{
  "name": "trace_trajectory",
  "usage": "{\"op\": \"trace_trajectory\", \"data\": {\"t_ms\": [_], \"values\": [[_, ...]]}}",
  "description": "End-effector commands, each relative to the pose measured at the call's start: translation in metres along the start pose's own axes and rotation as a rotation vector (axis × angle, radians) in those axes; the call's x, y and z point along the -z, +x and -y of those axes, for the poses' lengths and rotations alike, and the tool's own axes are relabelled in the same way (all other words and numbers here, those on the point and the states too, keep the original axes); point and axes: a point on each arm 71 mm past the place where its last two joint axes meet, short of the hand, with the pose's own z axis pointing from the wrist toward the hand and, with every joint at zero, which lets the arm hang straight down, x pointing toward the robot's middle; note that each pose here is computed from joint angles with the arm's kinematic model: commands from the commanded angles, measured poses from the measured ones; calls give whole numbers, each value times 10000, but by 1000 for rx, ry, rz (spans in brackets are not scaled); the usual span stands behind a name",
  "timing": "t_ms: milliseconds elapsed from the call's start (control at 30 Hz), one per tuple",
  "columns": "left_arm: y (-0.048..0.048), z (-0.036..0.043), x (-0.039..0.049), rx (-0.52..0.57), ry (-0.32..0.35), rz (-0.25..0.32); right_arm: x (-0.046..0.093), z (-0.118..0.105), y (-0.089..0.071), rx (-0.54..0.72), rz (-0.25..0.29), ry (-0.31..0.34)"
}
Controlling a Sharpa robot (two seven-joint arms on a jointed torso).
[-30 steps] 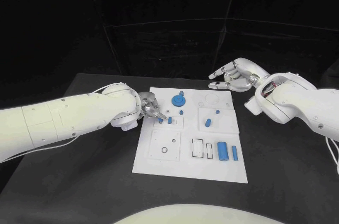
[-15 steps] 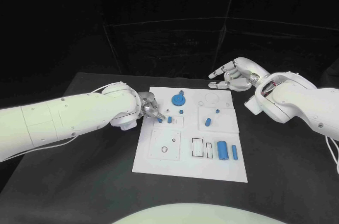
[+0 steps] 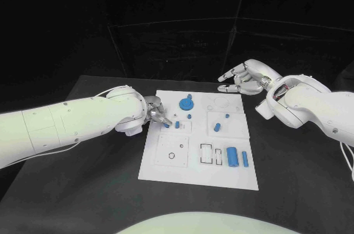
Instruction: Assemble the parts on the task board
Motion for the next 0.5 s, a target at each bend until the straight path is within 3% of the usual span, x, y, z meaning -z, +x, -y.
{"op": "trace_trajectory", "data": {"t_ms": [33, 500], "values": [[24, 5, 2, -27, -5, -23, -2, -16, -2, 1, -5, -8], [35, 31, -13, -37, 5, -36, 1, -18, -3, 1, -5, -9]]}}
